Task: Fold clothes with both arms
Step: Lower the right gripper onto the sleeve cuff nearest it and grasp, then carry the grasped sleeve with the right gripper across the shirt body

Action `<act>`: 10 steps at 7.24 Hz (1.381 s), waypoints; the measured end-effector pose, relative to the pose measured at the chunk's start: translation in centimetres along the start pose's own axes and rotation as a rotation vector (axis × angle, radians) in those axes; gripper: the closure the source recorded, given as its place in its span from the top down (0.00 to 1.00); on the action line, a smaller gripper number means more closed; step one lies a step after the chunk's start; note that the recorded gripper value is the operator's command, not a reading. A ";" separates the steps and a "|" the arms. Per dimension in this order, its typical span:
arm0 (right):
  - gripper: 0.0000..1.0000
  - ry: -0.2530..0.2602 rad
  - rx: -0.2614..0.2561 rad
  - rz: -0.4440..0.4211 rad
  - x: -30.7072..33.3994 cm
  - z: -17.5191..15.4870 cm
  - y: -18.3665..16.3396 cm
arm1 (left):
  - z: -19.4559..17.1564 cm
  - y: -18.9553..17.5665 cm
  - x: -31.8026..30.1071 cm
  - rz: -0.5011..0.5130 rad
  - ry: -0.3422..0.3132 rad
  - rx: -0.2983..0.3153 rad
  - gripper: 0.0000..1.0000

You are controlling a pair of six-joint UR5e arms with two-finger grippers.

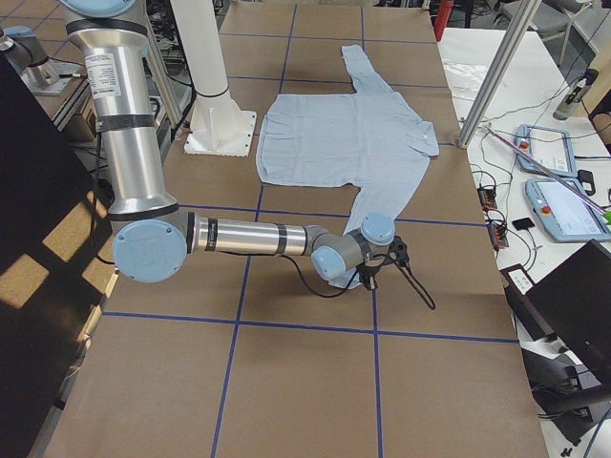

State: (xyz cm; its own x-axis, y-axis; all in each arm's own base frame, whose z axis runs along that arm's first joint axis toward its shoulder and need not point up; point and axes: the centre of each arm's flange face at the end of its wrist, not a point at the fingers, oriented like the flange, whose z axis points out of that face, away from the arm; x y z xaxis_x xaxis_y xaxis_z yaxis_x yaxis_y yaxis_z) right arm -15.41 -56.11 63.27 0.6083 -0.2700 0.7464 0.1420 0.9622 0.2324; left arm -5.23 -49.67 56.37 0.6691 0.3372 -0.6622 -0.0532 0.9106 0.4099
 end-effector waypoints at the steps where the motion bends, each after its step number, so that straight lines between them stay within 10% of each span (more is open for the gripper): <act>1: 0.00 -0.062 0.018 0.034 -2.5 -1.5 -1.8 | 0.0 0.0 0.0 -0.001 -0.001 0.000 1.00; 7: 0.00 -0.241 0.110 0.212 -31.2 -5.0 -14.9 | 0.1 0.2 -0.5 -0.012 -0.004 -0.005 1.00; 10: 0.00 -0.170 0.355 0.332 -52.4 1.3 -15.0 | 0.4 0.2 -0.9 -0.019 -0.005 -0.010 1.00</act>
State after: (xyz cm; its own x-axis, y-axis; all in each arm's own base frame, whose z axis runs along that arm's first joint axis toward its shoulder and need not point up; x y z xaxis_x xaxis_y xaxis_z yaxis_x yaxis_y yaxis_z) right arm -50.40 -56.46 21.52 0.4357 0.0173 0.8999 -0.3287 0.9338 0.1412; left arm -5.52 -49.90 57.25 0.6742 0.3182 -0.6665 -0.0478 0.9194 0.3905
